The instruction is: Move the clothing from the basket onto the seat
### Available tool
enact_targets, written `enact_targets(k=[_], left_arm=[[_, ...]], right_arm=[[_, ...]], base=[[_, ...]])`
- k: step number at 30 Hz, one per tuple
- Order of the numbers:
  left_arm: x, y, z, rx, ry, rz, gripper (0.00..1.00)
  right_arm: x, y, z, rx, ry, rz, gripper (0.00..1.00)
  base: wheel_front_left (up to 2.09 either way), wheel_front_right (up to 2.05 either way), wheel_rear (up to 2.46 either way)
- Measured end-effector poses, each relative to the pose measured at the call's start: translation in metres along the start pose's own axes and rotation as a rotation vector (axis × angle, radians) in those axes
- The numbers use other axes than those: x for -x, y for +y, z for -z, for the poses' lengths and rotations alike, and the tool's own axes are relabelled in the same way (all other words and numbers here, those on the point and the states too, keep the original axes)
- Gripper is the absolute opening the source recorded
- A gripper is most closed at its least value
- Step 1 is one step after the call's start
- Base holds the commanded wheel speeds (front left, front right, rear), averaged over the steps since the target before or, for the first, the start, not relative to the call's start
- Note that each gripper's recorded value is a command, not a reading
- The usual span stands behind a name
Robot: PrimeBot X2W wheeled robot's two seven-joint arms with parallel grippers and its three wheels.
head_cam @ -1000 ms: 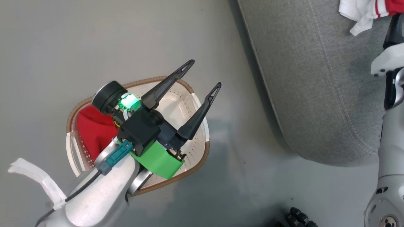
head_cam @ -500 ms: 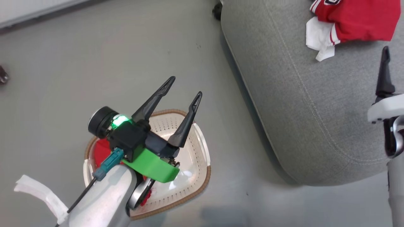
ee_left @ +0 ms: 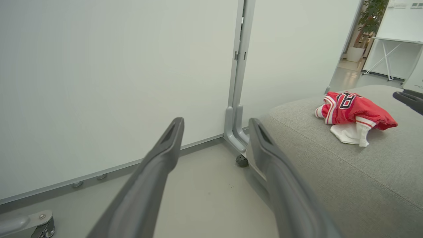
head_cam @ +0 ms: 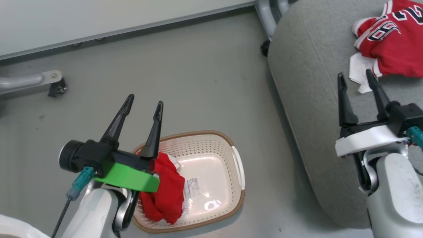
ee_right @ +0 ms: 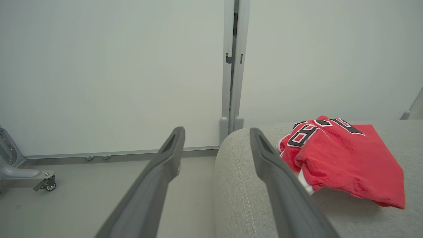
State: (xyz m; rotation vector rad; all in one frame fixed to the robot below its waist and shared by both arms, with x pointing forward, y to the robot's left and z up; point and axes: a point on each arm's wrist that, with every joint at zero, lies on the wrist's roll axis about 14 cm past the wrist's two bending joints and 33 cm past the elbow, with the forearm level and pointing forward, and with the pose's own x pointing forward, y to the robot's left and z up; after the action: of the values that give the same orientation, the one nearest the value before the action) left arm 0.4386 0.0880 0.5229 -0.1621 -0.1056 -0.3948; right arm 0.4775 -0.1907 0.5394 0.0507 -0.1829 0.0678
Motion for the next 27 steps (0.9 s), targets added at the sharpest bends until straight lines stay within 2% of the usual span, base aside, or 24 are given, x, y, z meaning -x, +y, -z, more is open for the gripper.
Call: enact_targets(k=[6, 11, 19, 27], left_arm=[[0.031, 0.039, -0.016, -0.023, -0.027, -0.16, 1.0], [0.062, 0.07, -0.027, -0.044, -0.046, -0.295, 1.0], [0.114, 0.099, -0.037, -0.059, -0.064, -0.455, 1.0], [0.143, 0.097, -0.033, -0.059, -0.051, -0.492, 1.0]], right_arm=[[0.001, 0.052, 0.0, -0.063, -0.007, -0.109, 1.0], [0.007, 0.082, -0.003, -0.09, -0.013, -0.176, 1.0], [0.03, 0.099, -0.012, -0.122, -0.019, -0.215, 1.0], [0.059, 0.097, -0.019, -0.114, -0.021, -0.216, 1.0]], base=[[0.0, 0.0, 0.0], [0.0, 0.0, 0.0], [0.0, 0.0, 0.0], [0.0, 0.0, 0.0]])
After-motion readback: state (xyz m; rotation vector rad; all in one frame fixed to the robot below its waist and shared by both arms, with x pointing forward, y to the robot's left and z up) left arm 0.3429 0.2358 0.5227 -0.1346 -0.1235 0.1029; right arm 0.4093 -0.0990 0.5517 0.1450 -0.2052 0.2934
